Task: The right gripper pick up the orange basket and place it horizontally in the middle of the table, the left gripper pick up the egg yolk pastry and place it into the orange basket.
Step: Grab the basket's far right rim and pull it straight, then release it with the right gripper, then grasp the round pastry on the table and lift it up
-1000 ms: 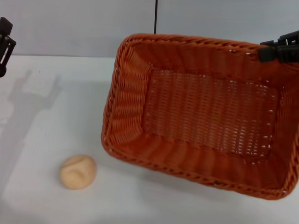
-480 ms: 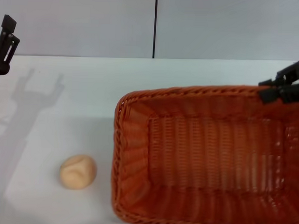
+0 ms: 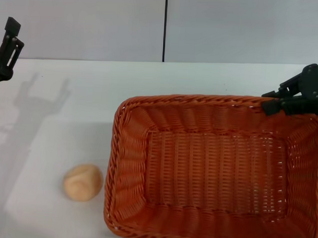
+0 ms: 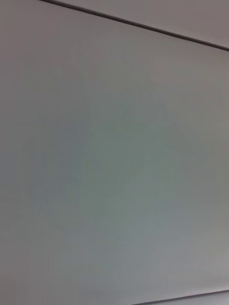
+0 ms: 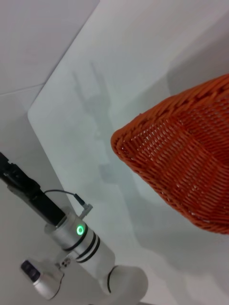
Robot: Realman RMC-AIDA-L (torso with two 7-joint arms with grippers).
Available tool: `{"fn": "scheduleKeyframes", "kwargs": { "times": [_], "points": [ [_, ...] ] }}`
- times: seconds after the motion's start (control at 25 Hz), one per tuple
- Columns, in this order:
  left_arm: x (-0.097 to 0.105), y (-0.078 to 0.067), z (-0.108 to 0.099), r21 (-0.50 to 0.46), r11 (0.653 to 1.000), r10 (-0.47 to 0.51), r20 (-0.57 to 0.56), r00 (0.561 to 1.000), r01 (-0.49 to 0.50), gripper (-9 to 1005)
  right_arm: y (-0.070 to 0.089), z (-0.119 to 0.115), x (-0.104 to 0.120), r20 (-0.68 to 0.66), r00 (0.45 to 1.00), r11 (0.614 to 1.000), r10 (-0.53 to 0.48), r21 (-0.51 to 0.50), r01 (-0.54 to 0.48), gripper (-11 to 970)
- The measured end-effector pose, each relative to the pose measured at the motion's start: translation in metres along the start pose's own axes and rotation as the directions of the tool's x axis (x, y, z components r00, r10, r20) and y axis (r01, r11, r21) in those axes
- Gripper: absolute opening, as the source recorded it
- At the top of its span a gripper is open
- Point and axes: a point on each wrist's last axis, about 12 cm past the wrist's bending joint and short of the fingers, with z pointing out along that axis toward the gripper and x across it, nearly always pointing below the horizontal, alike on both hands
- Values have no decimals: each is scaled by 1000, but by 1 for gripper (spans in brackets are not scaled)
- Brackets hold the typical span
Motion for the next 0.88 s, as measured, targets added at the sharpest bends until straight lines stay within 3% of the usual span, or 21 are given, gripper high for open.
{"fn": "scheduleKeyframes", "kwargs": {
  "times": [0.44,0.68,0.88],
  "points": [
    [0,1,-3,-6,1000,1,-7,1000,-1,795,-16,0,0,81,996,989,22,141,-33,166],
    [0,1,-3,-5,1000,1,-7,1000,-1,795,-23,-2,6,224,974,973,-24,228,-29,400],
    [1,1,-3,-3,1000,1,-8,1000,-1,795,-18,-9,24,470,875,950,-114,309,-42,495]
  ]
}}
